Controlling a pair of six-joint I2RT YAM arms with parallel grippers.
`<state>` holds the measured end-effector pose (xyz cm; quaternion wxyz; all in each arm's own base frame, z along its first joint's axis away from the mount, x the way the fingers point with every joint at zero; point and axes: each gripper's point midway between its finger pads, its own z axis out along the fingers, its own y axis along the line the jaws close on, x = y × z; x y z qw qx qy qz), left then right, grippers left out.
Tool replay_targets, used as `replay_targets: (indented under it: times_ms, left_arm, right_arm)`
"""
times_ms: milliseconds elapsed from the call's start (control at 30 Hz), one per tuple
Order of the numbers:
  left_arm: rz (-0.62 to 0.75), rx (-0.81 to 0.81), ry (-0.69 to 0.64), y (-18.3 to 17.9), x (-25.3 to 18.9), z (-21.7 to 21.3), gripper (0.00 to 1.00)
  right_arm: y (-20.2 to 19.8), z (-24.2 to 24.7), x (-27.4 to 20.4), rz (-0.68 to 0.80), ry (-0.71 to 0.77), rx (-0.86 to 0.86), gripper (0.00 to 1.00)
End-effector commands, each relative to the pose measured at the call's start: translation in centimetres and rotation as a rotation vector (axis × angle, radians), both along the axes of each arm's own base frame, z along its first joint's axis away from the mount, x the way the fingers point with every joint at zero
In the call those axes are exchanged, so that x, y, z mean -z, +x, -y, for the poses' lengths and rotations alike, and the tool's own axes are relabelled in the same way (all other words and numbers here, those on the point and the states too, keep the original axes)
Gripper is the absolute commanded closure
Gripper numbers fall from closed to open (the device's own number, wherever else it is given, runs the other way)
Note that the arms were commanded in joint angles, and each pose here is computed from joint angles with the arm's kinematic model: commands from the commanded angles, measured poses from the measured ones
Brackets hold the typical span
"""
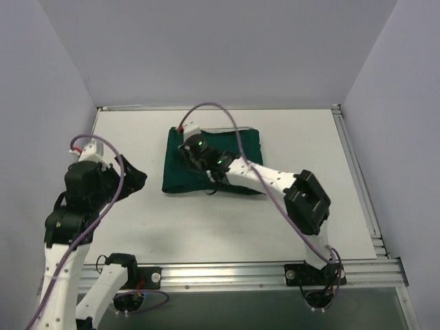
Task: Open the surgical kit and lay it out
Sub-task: Open the surgical kit at the center of the board.
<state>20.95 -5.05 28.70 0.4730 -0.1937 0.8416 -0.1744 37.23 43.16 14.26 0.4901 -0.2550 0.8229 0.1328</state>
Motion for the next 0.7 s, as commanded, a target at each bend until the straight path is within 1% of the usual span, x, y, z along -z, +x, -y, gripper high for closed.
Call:
replay_targets:
  times_ms: [0, 33, 67, 100, 133, 167, 200, 233, 267, 300, 333, 367, 400, 433, 467, 500, 533, 567, 600, 633, 667]
  left_arm:
    - [-0.036, 0.158, -0.057, 2.7, 0.8, 3.3, 0.13]
    - [-0.06, 0.174, -0.065, 3.3, 1.4, 3.8, 0.14]
    - [-0.061, 0.201, -0.077, 3.6, 1.4, 4.5, 0.14]
    - [-0.05, 0.214, -0.087, 4.1, 1.3, 5.0, 0.17]
    - [-0.066, 0.244, -0.09, 4.4, 1.7, 5.9, 0.19]
    - [-0.064, 0.265, -0.09, 4.7, 1.6, 6.6, 0.2]
    - [-0.062, 0.285, -0.086, 5.1, 1.6, 7.4, 0.2]
    - [-0.083, 0.341, -0.074, 5.4, 1.9, 9.3, 0.19]
    - [-0.093, 0.368, -0.06, 5.5, 2.1, 10.4, 0.17]
    - [-0.093, 0.373, -0.037, 6.1, 2.2, 11.3, 0.17]
    - [-0.117, 0.399, -0.02, 6.8, 2.7, 12.8, 0.16]
    - [-0.116, 0.462, -0.008, 6.4, 2.8, 15.1, 0.15]
    - [-0.103, 0.478, 0.001, 6.9, 2.9, 16.4, 0.14]
    - [-0.137, 0.507, 0.021, 7.4, 4.3, 18.0, 0.13]
    - [-0.114, 0.565, 0.021, 7.0, 3.6, 20.2, 0.12]
    - [-0.109, 0.585, 0.032, 7.3, 3.8, 21.5, 0.12]
    - [-0.133, 0.6, 0.078, 8.0, 5.4, 22.7, 0.12]
    - [-0.104, 0.632, 0.096, 7.9, 4.6, 24.6, 0.11]
    - [-0.106, 0.642, 0.123, 8.3, 5.1, 25.4, 0.11]
    - [-0.143, 0.657, 0.146, 8.8, 6.9, 26.5, 0.11]
    - [-0.142, 0.672, 0.148, 8.9, 7.1, 27.4, 0.11]
  right_arm:
    - [5.0, 9.1, -11.2, 0.131, 0.22, 0.284, 1.0]
    - [5.2, 11.8, -12.4, 0.141, 0.24, 0.334, 1.0]
    - [5.6, 14.1, -12.4, 0.136, 0.233, 0.386, 1.0]
    - [7.1, 18.4, -12.6, 0.149, 0.225, 0.495, 1.0]
    - [7.0, 21.5, -14.3, 0.179, 0.241, 0.559, 1.0]
    - [6.6, 24.4, -12.9, 0.163, 0.201, 0.628, 1.0]
    - [7.2, 29.3, -12.7, 0.178, 0.178, 0.752, 1.0]
    - [6.5, 32.2, -13.8, 0.199, 0.194, 0.814, 1.0]
    - [5.6, 34.9, -12.0, 0.171, 0.148, 0.882, 1.0]
    - [5.1, 37.8, -11.5, 0.176, 0.121, 0.965, 1.0]
    - [4.4, 42.0, -11.8, 0.198, 0.12, 1.086, 1.0]
    - [2.9, 44.7, -10.2, 0.152, 0.053, 1.169, 1.0]
    - [1.8, 46.9, -8.7, 0.127, 0.017, 1.232, 1.0]
    - [0.7, 50.4, -8.2, 0.122, -0.011, 1.323, 1.0]
    - [-0.4, 52.0, -7.1, 0.095, -0.049, 1.375, 0.99]
    - [-1.4, 53.5, -6.0, 0.068, -0.087, 1.421, 0.99]
    - [-2.1, 54.7, -5.5, 0.048, -0.111, 1.454, 0.97]
    - [-3.2, 57.3, -4.9, 0.018, -0.116, 1.507, 0.74]
    - [-3.2, 57.6, -4.2, -0.001, -0.117, 1.483, 0.54]
    - [-2.9, 57.6, -4.4, 0.001, -0.112, 1.462, 0.41]
    - [-2.9, 57.6, -4.6, -0.004, -0.119, 1.457, 0.25]
